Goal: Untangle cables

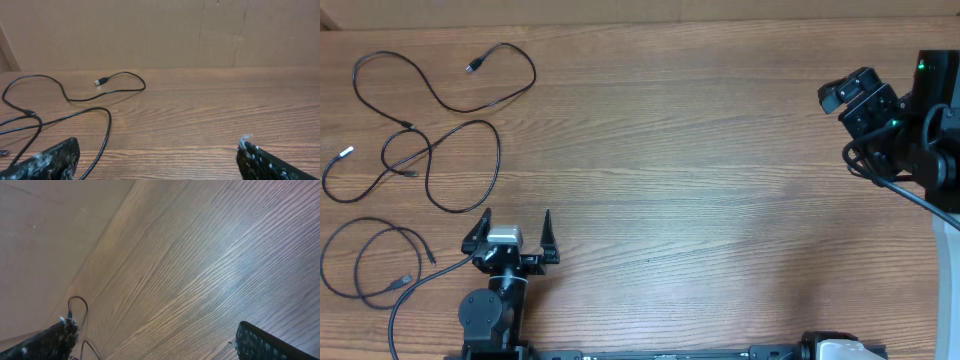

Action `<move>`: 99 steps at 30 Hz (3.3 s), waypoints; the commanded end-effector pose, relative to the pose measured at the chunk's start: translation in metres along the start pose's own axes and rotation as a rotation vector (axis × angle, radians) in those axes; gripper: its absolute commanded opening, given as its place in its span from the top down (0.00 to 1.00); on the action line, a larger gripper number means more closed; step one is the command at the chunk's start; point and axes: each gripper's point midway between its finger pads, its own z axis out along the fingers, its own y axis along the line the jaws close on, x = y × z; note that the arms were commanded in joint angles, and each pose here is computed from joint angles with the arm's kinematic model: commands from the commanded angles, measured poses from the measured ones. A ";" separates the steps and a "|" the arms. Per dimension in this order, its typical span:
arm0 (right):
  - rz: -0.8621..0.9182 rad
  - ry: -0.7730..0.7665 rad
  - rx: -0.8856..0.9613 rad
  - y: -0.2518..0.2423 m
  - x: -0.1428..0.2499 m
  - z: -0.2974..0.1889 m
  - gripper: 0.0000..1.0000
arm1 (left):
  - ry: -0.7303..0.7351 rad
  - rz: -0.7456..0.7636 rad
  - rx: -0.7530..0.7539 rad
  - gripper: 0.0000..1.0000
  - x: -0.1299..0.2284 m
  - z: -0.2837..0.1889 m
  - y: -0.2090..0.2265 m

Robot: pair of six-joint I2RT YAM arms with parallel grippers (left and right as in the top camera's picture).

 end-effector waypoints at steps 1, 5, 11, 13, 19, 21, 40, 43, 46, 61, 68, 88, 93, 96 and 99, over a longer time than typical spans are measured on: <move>-0.004 -0.014 0.003 0.000 -0.003 0.000 0.00 | -0.008 -0.014 0.004 0.00 0.000 0.000 0.000; -0.004 -0.014 0.003 0.000 -0.003 0.000 0.00 | -0.008 -0.014 0.004 0.01 0.000 0.000 0.000; -0.004 -0.013 0.002 0.000 -0.003 -0.001 0.00 | -0.007 -0.014 0.004 0.00 0.000 0.000 0.000; -0.004 -0.014 0.003 0.000 -0.003 -0.001 0.00 | -0.007 -0.014 0.004 0.00 0.000 0.000 0.000; -0.004 -0.014 0.003 0.000 -0.003 -0.001 0.00 | -0.007 -0.014 0.004 0.00 0.000 0.000 0.000; -0.004 -0.014 0.003 0.000 -0.003 0.000 0.00 | -0.007 -0.014 0.004 0.01 0.000 0.000 0.000; -0.005 -0.010 0.005 0.000 -0.003 0.001 0.00 | -0.007 -0.014 0.004 0.00 0.000 0.000 0.000; -0.003 -0.001 0.015 0.000 -0.003 0.006 0.00 | -0.007 -0.014 0.004 0.00 0.000 0.000 0.000; -0.002 0.003 0.020 -0.001 -0.003 0.008 0.00 | -0.007 -0.014 0.004 0.00 0.000 0.000 0.000; -0.007 -0.026 -0.014 0.001 -0.002 -0.008 0.00 | -0.007 -0.014 0.004 0.01 0.000 0.000 0.000; -0.021 -0.102 -0.099 0.003 0.002 -0.050 0.00 | -0.007 -0.014 0.004 0.00 0.000 0.000 0.000; -0.292 -0.444 -0.107 -0.067 0.026 -0.099 0.00 | -0.007 -0.014 0.004 0.00 0.000 0.000 0.000; -0.483 -0.521 -0.242 -0.069 0.049 -0.090 0.00 | -0.007 -0.014 0.004 0.01 0.000 0.000 0.000; -0.511 -0.553 -0.291 -0.079 0.062 -0.077 0.00 | -0.007 -0.014 0.004 0.00 0.000 0.000 0.000; -0.527 -0.554 -0.321 -0.090 0.074 -0.047 0.00 | -0.007 -0.014 0.004 0.01 0.000 0.000 0.000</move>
